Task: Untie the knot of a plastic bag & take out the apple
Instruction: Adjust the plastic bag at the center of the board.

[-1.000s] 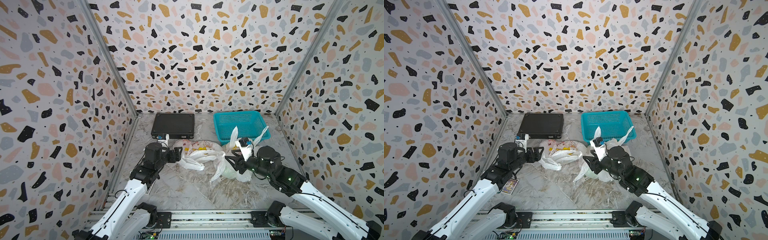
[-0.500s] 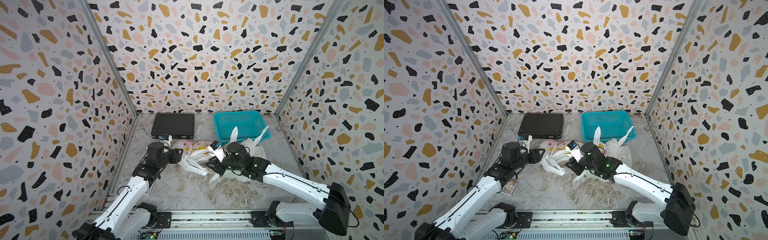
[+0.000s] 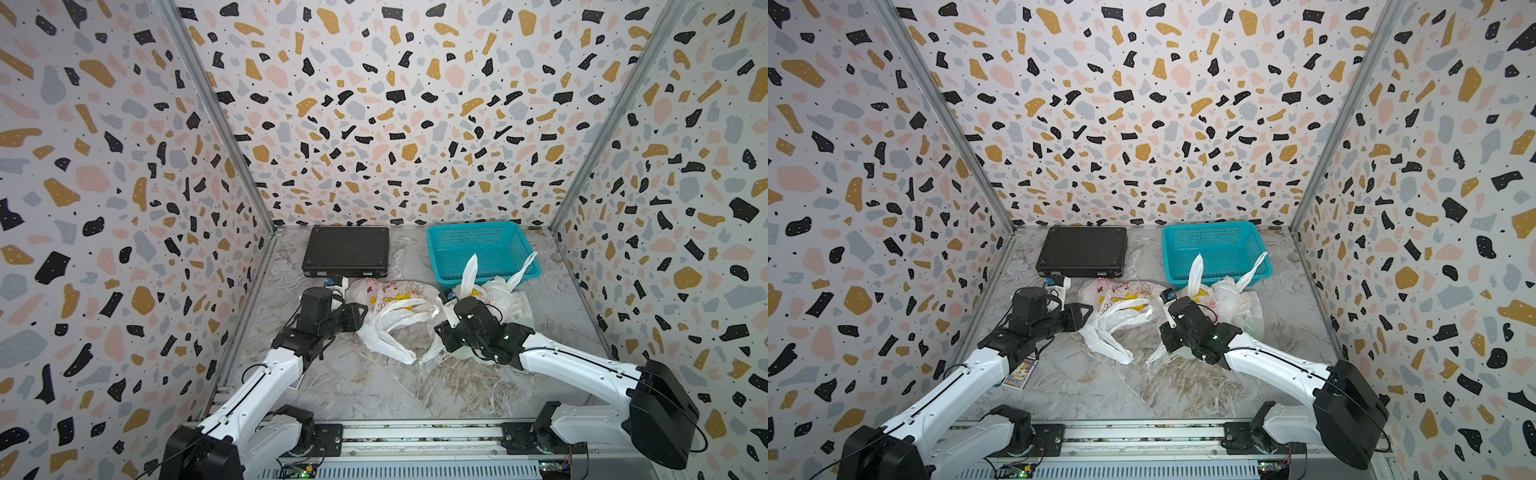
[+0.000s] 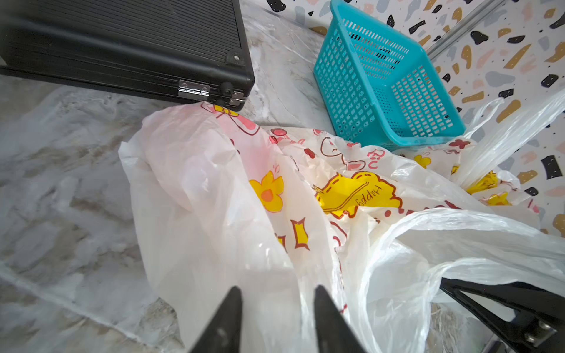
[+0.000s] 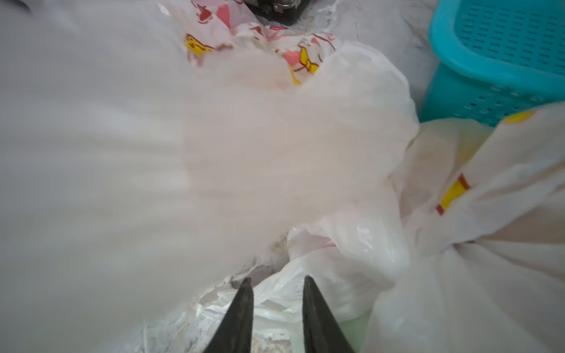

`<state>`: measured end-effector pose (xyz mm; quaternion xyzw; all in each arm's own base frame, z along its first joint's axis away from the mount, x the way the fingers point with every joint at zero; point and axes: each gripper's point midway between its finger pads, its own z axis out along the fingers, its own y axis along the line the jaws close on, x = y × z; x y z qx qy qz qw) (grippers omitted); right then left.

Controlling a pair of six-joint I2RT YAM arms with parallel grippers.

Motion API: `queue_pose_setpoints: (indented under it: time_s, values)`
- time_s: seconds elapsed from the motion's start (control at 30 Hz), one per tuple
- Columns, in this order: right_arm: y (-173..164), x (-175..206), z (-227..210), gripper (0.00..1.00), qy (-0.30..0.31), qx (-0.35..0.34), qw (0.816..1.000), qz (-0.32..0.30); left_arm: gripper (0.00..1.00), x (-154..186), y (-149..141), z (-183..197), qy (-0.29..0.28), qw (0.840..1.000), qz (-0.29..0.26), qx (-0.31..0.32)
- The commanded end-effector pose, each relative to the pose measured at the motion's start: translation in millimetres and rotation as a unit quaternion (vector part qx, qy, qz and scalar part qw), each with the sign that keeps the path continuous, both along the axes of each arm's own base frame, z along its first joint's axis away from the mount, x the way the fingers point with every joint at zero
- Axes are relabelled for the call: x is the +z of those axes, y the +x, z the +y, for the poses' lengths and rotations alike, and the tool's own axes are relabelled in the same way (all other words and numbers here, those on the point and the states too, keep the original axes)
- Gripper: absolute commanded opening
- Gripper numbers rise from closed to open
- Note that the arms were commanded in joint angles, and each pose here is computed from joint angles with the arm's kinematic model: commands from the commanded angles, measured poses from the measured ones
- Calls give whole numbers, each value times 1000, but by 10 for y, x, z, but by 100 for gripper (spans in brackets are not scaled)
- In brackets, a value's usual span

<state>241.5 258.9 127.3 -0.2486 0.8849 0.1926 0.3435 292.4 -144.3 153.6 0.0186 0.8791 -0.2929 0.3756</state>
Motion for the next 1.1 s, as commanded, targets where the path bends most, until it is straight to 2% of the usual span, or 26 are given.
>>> queue_pose_setpoints:
  time_s: [0.0, 0.13, 0.27, 0.4, 0.5, 0.57, 0.63, 0.77, 0.9, 1.07]
  values:
    - [-156, 308, 108, 29, 49, 30, 998, -17, 0, 273, 50, -100, -28, 999, -34, -20]
    - [-512, 711, 262, 28, 82, 101, 990, -59, 0, 412, 19, -60, -29, 999, -44, -10]
    - [-908, 1199, 412, 27, 110, 181, 972, -103, 0, 588, 4, 6, -33, 997, -63, 10]
    - [-952, 1677, 522, 28, 139, 207, 958, -142, 0, 690, -7, 1, -47, 996, -75, 13]
    - [-761, 1827, 604, 26, 122, 180, 962, -166, 0, 724, -1, 2, -51, 995, -86, 14]
    - [-533, 1797, 666, 24, 89, 143, 973, -161, 0, 715, 1, 14, -50, 995, -89, 17]
    - [-403, 1679, 797, 21, 81, 137, 979, -128, 0, 711, 3, 19, -51, 994, -91, 19]
    - [-194, 1245, 956, 19, 72, 116, 988, -70, 0, 647, 1, 37, -51, 994, -88, 25]
    - [12, 917, 987, 17, 81, 92, 992, -37, 0, 553, -7, 55, -53, 995, -84, 32]
    - [253, 618, 1066, 17, 59, 67, 996, -24, 0, 457, -68, 47, -60, 994, -82, 28]
